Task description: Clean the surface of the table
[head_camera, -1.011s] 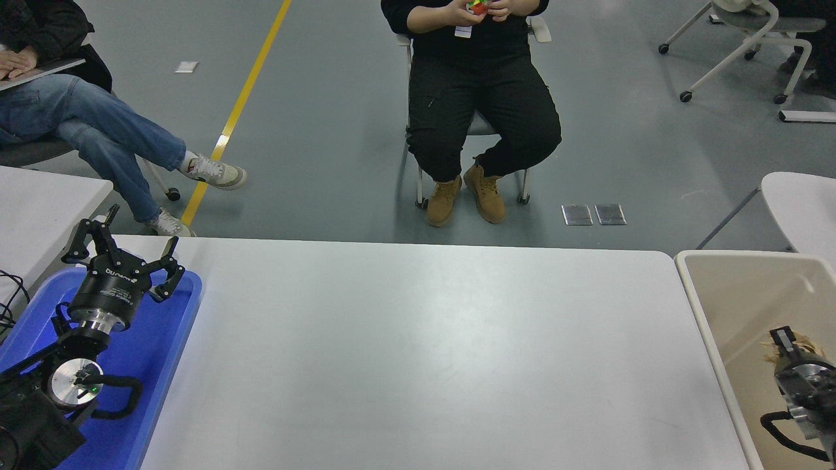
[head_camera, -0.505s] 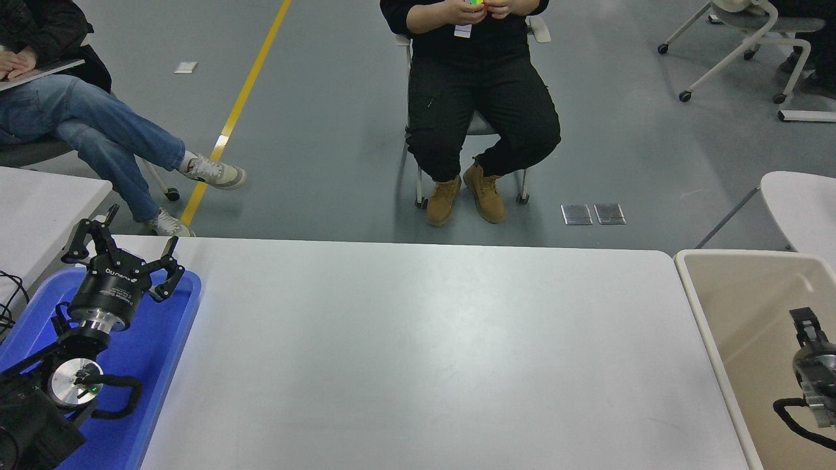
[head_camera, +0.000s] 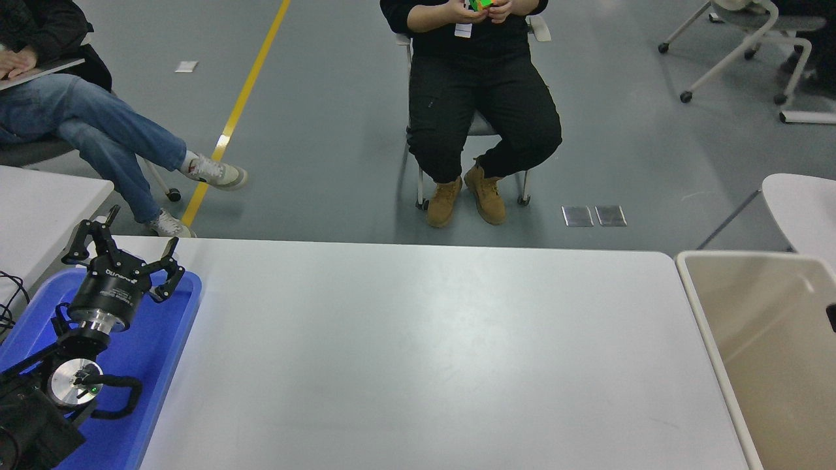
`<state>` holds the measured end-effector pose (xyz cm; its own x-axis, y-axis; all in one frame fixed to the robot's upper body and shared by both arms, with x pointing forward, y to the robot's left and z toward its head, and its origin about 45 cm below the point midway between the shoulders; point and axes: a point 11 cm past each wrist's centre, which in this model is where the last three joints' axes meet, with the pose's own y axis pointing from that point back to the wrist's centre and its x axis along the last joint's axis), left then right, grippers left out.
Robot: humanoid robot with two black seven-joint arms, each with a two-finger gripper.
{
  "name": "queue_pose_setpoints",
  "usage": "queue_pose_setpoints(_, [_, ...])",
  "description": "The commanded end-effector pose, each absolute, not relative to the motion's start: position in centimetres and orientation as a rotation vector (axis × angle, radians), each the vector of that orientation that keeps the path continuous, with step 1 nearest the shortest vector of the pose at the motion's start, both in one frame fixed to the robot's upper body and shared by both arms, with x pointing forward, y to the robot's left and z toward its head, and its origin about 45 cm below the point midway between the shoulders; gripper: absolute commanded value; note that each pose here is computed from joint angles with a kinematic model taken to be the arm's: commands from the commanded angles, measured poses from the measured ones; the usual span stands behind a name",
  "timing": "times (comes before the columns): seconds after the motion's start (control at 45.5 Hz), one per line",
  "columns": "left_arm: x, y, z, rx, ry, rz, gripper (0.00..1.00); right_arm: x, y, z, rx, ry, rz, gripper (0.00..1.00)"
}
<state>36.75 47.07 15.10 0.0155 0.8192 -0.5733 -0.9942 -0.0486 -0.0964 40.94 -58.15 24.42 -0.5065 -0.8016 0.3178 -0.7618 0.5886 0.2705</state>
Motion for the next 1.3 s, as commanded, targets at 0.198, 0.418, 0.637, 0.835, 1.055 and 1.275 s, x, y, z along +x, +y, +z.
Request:
queue_pose_setpoints(0.198, [36.75, 47.1, 15.10, -0.565, 0.394, 1.533, 1.00, 45.0, -54.2, 36.4, 1.674, -2.684, -0.045, 0.98])
queue_pose_setpoints(0.418, [36.75, 47.1, 15.10, -0.565, 0.394, 1.533, 1.00, 45.4, -51.3, 41.8, 1.935, -2.742, 0.062, 0.98])
queue_pose_setpoints(0.637, [36.75, 47.1, 15.10, -0.565, 0.394, 1.533, 1.00, 44.9, -48.7, 44.4, 2.250, -2.782, 0.063, 0.98])
queue_pose_setpoints(0.835, [36.75, 47.1, 15.10, -0.565, 0.394, 1.533, 1.00, 44.0, -46.4, 40.8, 2.520, -2.747, -0.112, 0.98])
queue_pose_setpoints(1.055, [36.75, 47.1, 15.10, -0.565, 0.394, 1.533, 1.00, 43.5, -44.2, 33.3, 2.472, -2.667, -0.346, 0.98])
queue_pose_setpoints(1.275, [36.75, 47.1, 15.10, -0.565, 0.394, 1.533, 1.00, 42.9, -41.7, 27.6, 2.406, -2.523, -0.478, 0.98])
